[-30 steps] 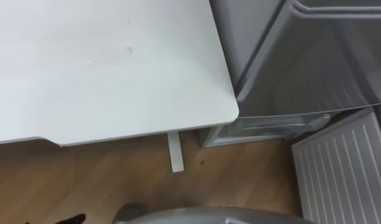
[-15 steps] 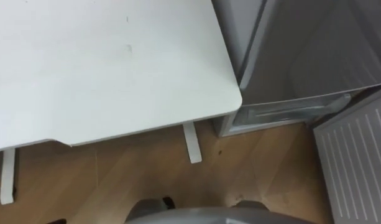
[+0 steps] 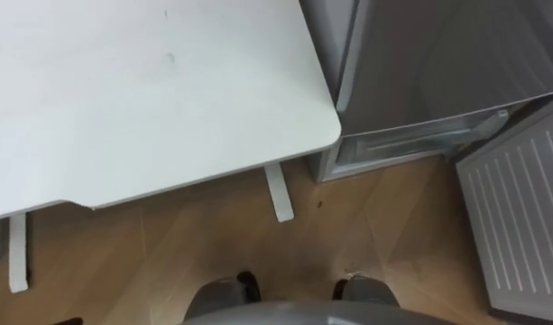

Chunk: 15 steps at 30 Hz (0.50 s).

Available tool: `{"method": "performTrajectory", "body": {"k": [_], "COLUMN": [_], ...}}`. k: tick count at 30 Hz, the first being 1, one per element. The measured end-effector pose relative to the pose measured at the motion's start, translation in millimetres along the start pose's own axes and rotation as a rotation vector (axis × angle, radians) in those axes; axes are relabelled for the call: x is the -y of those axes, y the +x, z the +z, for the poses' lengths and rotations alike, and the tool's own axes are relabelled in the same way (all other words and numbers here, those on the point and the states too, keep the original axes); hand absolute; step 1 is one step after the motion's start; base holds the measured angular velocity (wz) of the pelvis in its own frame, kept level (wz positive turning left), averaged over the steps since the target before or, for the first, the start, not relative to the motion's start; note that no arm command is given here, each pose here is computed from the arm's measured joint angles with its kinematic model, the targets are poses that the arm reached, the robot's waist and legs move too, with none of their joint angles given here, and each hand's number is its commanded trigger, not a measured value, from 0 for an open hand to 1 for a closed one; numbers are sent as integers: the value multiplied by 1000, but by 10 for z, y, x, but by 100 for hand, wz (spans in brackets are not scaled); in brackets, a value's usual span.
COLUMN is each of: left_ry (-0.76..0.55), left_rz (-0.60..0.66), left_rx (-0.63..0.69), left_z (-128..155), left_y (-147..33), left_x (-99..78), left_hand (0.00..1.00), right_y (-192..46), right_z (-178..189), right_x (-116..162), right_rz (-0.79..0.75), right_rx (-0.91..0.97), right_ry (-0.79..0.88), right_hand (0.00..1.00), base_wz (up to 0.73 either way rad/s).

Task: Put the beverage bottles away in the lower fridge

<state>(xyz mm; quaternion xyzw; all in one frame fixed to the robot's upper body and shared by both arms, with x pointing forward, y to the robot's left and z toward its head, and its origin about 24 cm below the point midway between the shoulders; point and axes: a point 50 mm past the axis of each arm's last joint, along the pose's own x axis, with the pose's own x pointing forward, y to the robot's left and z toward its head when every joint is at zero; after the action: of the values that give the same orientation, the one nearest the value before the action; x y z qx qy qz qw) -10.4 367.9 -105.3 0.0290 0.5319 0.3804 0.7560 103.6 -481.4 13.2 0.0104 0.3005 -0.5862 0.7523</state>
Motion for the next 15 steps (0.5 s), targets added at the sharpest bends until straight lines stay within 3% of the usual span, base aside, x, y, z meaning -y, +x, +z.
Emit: {"method": "performTrajectory", "body": {"k": [10, 15], "left_ry": [25, 81], "left_rz": [-69, -102], "left_rx": [-23, -16], "left_z": [16, 34], "left_y": [13, 14], "left_x": [65, 121], "left_hand": [0, 0], "right_y": [-1, -28], "right_z": [-233, -391], "right_x": [77, 12], "right_rz": [132, 220], "right_rx": [-55, -97], "right_ry": [-56, -168], "right_hand": [0, 0], "base_wz": [-9, 2]}}
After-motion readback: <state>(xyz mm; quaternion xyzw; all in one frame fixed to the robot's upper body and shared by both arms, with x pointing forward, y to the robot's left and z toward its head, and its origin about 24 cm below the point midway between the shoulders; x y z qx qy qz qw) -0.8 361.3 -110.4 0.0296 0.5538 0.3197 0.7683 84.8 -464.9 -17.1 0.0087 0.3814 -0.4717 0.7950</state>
